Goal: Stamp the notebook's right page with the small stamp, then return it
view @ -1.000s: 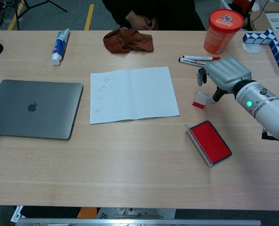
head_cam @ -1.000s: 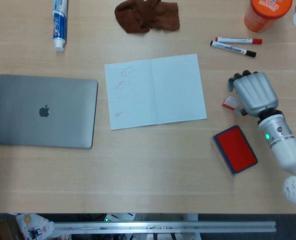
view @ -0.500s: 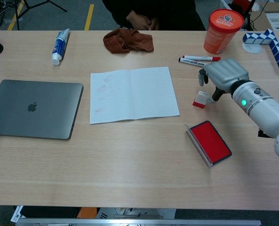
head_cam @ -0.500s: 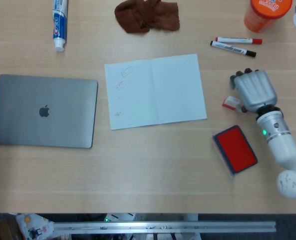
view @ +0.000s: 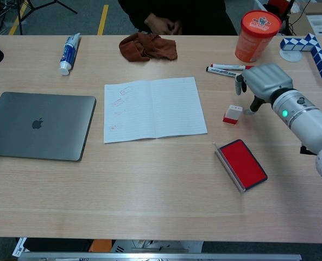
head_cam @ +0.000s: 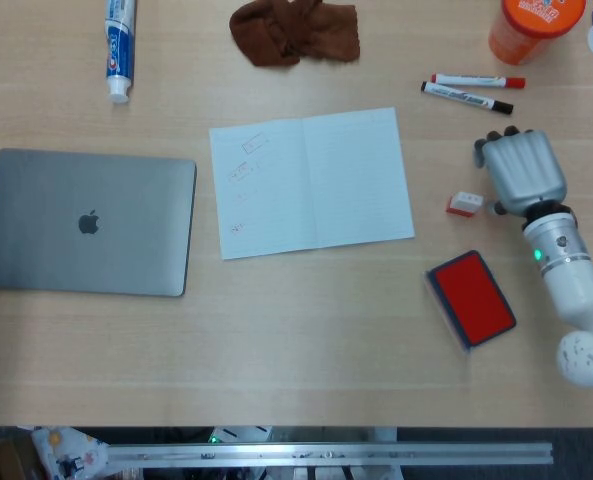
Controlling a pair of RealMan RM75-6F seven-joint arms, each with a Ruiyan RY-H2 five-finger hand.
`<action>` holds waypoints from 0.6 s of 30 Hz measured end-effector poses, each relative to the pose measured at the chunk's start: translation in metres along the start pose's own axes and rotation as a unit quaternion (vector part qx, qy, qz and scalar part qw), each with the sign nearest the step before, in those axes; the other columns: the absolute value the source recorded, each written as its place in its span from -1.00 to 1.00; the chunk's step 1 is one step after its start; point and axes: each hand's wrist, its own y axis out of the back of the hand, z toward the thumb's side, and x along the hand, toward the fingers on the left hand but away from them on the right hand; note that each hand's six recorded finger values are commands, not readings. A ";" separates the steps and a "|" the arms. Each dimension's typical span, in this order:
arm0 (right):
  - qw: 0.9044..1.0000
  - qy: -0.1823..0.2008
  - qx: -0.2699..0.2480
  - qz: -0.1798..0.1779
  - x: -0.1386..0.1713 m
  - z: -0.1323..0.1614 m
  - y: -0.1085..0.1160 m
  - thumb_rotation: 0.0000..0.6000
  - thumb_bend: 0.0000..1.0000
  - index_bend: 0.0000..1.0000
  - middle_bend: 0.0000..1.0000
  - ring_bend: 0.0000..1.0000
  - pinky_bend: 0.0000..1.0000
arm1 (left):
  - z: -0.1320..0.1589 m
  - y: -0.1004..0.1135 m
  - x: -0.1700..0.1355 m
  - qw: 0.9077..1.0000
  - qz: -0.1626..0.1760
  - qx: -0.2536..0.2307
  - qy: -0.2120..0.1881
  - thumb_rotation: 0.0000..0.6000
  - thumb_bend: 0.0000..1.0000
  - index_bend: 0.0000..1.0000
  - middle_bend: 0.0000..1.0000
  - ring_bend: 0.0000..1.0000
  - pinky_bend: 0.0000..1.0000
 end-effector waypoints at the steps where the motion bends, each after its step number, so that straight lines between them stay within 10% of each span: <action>1: 1.000 0.002 0.000 0.001 0.001 0.000 0.000 1.00 -0.91 -0.06 -0.12 -0.30 0.02 | 0.000 0.000 0.000 1.000 0.000 0.000 0.000 1.00 -0.43 -1.00 -1.00 -0.80 -0.74; 18: 1.000 0.012 0.010 0.007 0.001 0.012 0.000 1.00 -0.91 -0.06 -0.12 -0.30 0.02 | -0.003 -0.001 -0.001 1.000 -0.004 0.001 0.004 1.00 -0.43 -1.00 -1.00 -0.80 -0.74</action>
